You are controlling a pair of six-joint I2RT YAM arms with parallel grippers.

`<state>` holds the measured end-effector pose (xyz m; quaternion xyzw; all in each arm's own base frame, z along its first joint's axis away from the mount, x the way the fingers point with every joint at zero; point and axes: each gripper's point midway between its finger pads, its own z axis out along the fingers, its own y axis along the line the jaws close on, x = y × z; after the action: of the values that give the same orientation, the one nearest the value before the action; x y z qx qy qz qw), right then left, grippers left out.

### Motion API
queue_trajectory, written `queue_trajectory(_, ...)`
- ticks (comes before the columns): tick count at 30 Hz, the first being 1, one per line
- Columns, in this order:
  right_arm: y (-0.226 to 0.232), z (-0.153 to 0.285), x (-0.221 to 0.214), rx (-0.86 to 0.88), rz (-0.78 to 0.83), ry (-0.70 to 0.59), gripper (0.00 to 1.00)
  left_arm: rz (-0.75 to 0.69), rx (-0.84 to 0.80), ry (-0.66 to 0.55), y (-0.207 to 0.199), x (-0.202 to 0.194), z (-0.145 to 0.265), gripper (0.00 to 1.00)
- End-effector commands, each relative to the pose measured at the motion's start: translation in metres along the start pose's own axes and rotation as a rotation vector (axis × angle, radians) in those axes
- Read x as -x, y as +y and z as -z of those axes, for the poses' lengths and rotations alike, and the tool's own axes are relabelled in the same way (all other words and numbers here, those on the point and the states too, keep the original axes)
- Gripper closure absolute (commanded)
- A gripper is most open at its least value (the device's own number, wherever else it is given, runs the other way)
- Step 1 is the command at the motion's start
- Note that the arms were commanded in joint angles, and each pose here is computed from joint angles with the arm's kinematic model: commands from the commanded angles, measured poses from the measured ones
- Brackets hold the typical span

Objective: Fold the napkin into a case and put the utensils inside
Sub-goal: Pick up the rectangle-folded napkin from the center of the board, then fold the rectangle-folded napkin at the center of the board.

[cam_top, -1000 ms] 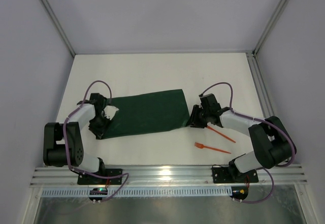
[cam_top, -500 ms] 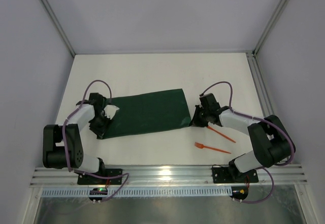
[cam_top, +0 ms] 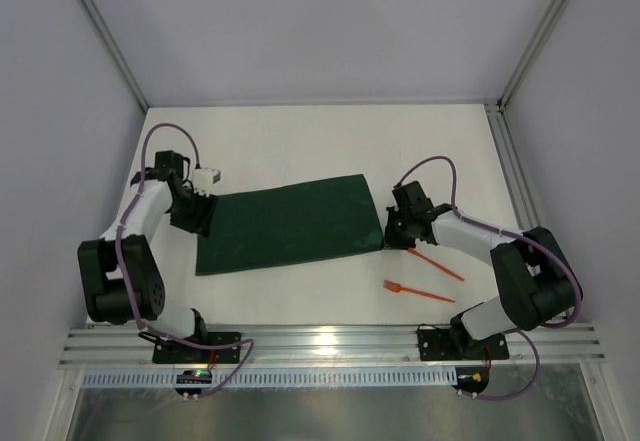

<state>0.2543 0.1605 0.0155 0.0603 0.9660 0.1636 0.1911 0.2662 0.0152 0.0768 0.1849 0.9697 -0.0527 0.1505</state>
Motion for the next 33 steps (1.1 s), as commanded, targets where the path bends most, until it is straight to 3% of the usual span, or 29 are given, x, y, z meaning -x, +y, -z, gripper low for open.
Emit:
queue_trajectory(1,-0.003,0.013,0.014,-0.038,0.051,-0.045,0.96,0.107,0.011,0.0,0.011,0.017,-0.017,0.51)
queue_trajectory(10,-0.014,0.015,0.016,-0.095,0.108,-0.034,0.96,0.16,0.056,0.023,0.036,0.034,-0.054,0.5)
queue_trajectory(21,0.005,0.026,0.042,-0.245,0.291,-0.033,0.96,0.198,0.019,0.004,0.039,0.021,-0.057,0.53)
queue_trajectory(27,0.061,0.021,0.048,-0.262,0.47,-0.014,0.96,0.201,0.009,0.049,0.036,0.008,-0.067,0.61)
queue_trajectory(33,0.17,0.002,0.037,-0.097,0.632,-0.034,0.96,0.213,-0.015,0.061,0.033,0.005,-0.076,0.68)
